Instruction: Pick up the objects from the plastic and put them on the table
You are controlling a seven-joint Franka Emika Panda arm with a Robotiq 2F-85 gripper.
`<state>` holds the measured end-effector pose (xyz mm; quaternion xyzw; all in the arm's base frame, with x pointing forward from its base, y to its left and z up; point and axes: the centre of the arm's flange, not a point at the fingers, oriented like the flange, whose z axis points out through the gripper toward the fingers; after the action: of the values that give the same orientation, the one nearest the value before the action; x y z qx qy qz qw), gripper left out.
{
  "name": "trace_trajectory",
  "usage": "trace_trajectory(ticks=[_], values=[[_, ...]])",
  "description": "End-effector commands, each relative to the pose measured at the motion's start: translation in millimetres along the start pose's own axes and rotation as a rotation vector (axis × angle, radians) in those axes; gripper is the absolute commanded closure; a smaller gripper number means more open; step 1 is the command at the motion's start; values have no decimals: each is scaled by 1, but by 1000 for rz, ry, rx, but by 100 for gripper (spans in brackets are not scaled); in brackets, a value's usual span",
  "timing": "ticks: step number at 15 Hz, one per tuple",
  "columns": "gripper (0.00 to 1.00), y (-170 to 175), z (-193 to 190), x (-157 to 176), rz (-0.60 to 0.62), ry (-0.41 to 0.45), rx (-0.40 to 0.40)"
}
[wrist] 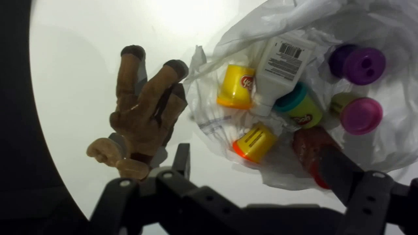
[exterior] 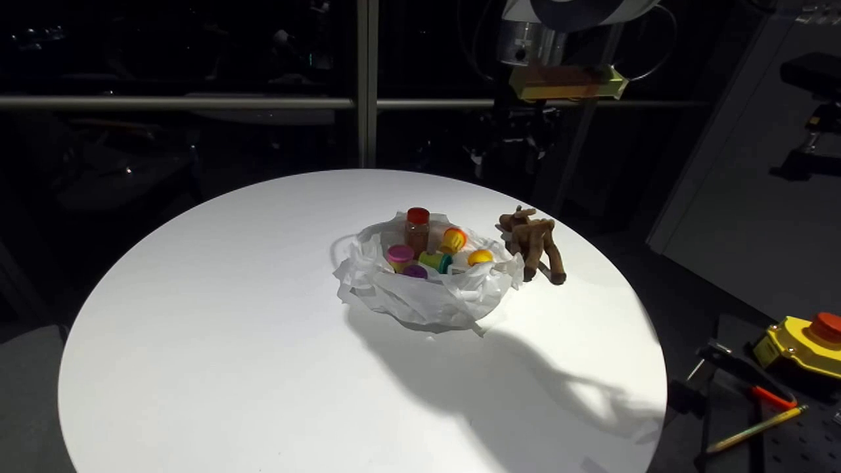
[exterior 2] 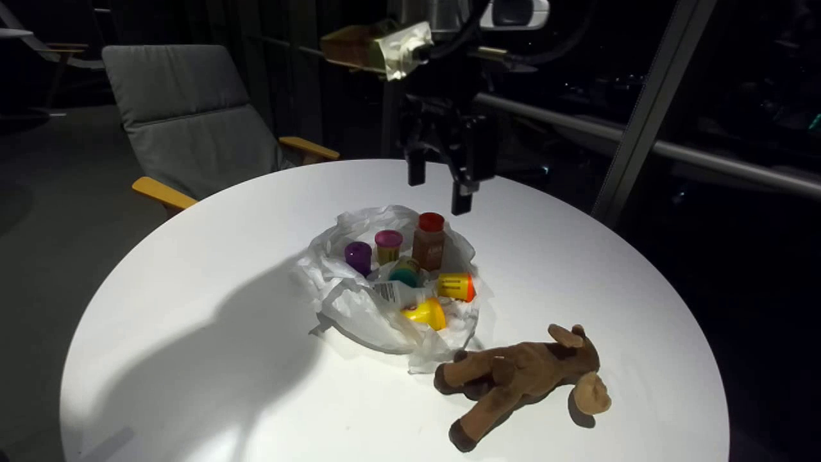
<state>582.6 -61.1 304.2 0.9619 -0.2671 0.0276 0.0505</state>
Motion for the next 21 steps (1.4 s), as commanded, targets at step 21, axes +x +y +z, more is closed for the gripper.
trace_trajectory(ticks=[21], values=[[0, -132, 76, 86, -180, -53, 23]])
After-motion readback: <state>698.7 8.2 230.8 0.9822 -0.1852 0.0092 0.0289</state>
